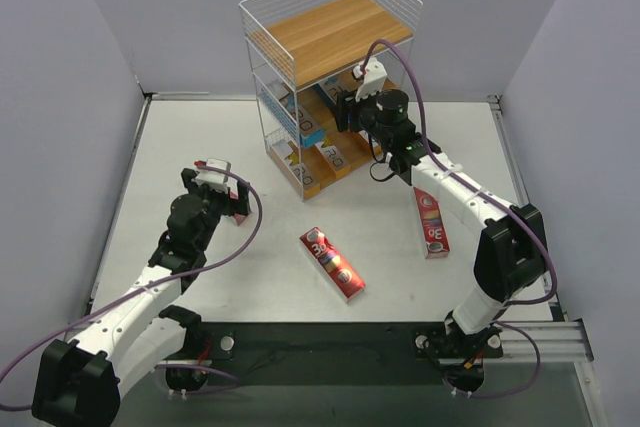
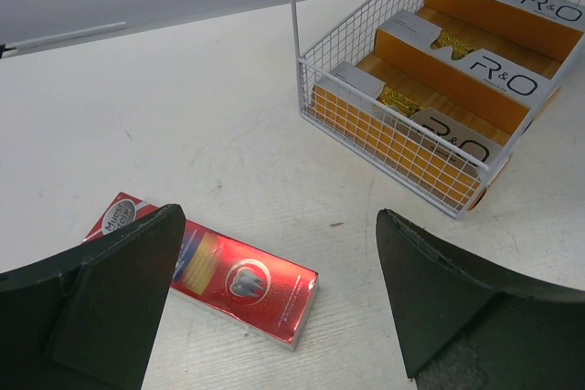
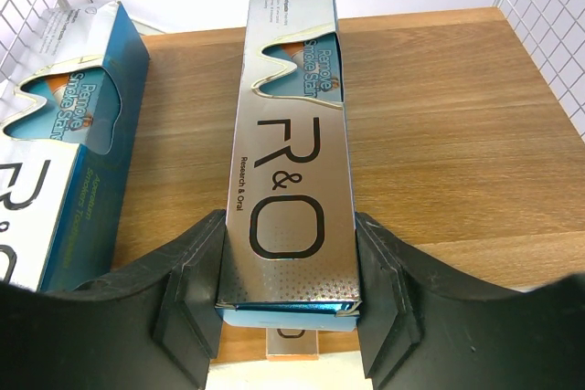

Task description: Place and organize the toothpastes onto the shelf

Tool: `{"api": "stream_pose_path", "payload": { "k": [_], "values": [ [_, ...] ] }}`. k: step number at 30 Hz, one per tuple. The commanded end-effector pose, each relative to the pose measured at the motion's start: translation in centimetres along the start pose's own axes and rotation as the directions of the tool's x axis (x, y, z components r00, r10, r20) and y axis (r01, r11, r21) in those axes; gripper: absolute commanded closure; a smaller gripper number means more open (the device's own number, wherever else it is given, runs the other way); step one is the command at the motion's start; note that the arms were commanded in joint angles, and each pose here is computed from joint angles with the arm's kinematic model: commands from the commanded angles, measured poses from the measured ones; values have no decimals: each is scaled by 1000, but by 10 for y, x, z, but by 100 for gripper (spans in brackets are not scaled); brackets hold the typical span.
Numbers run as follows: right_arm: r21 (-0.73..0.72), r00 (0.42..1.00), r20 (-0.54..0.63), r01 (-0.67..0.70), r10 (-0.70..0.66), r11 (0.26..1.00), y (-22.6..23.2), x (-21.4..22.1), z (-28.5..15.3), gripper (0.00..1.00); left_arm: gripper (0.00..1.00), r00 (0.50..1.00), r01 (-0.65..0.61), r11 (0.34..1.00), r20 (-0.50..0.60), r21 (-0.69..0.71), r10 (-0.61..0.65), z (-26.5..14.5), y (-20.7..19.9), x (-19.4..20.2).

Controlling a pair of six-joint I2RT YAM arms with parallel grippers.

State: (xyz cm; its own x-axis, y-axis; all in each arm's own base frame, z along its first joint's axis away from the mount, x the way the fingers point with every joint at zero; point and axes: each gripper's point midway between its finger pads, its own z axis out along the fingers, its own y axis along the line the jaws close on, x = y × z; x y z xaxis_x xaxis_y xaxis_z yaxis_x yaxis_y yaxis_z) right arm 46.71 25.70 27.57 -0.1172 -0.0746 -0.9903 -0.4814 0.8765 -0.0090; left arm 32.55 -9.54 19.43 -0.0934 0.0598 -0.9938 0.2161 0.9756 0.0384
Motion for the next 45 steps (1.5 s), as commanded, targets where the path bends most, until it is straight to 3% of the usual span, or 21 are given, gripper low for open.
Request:
{"api": "stream_pose_path", "payload": {
  "k": [1,8,13,22,25,31,34,38,41,45],
  "values": [
    [0,996,84,-9,9,1000,-2,-27,-2,83,3,998,-4,1000,55,17,3,2,-4,-14],
    [3,997,82,-10,9,1000,-3,-29,-4,59,3,998,-4,1000,56,17,3,1,-4,-14],
    [5,996,91,-10,9,1000,-5,-34,-7,56,3,998,-6,1000,58,23,4,1,-5,-15],
    [-18,994,105,-37,39,999,-3,-46,-16,19,3,998,-6,1000,61,29,4,1,-6,-16],
    [-22,992,117,-39,42,999,-3,-56,-23,12,3,998,-6,1000,60,29,4,1,-6,-15],
    [16,993,109,-44,42,999,-11,-72,-56,5,3,997,-2,1000,73,24,1,-2,-6,-20],
    [117,996,67,-71,63,991,-31,-64,-81,1,3,996,6,1000,89,13,-7,-4,-4,-26],
    [337,995,-21,-83,96,938,-72,-31,-125,0,3,994,16,1000,110,-12,-15,-9,-1,-34],
    [529,981,-100,-88,165,844,-108,4,-170,0,3,992,25,998,125,-55,-18,-14,5,-39],
    [764,951,-180,-25,251,645,-152,54,-238,0,3,992,16,997,125,-81,-6,-19,4,-41]
  ]
}}
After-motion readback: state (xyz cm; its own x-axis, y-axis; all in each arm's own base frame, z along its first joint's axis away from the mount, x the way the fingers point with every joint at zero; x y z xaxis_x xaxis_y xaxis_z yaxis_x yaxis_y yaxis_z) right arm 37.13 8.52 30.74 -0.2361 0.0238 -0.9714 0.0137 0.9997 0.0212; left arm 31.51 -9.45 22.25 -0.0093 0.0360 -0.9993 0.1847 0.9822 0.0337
